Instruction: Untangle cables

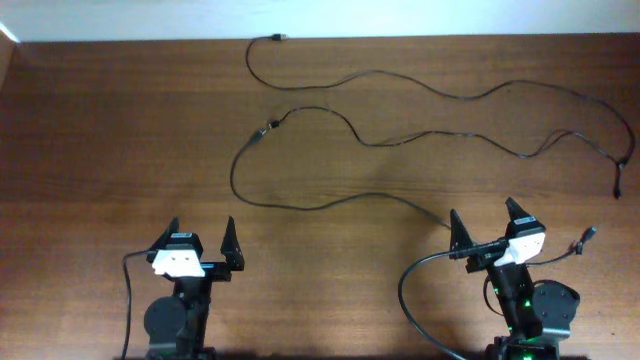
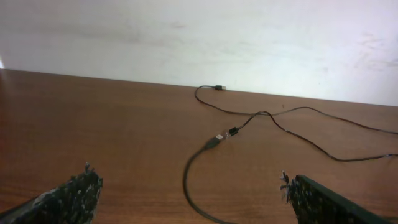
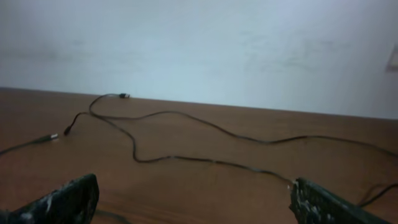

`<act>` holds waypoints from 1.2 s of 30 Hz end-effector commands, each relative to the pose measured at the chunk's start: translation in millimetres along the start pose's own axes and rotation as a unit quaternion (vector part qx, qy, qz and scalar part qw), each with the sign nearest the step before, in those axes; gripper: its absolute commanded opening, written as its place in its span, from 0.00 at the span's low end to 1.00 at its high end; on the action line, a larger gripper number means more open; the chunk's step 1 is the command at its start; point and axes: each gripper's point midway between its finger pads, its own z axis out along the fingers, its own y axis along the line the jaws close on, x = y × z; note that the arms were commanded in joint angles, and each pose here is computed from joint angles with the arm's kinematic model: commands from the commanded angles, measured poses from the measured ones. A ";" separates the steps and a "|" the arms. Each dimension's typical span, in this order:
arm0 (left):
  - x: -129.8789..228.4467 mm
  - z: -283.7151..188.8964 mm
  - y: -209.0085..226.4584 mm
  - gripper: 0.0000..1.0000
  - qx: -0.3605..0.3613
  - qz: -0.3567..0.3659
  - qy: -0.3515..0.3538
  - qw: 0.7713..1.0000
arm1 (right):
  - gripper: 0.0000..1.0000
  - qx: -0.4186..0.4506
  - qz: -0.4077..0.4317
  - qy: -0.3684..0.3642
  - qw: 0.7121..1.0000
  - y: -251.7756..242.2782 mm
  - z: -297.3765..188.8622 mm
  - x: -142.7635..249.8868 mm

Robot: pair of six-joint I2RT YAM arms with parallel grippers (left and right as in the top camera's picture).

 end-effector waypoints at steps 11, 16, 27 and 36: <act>1.3 -0.2 0.4 0.99 0.000 -0.003 0.002 1.000 | 0.99 0.035 -0.046 0.019 0.998 -0.9 -16.0 13.3; 1.3 -0.2 0.4 0.99 0.000 -0.003 0.002 1.000 | 0.99 0.042 -0.070 0.024 0.996 0.5 -15.4 15.2; 1.3 -0.2 0.4 0.99 0.000 -0.003 0.002 1.000 | 0.99 0.074 -0.024 0.026 0.997 -9.0 -16.5 17.1; 1.3 -0.2 0.4 0.99 0.000 -0.003 0.002 1.000 | 0.99 0.082 -0.015 0.026 0.996 -11.6 -16.9 17.0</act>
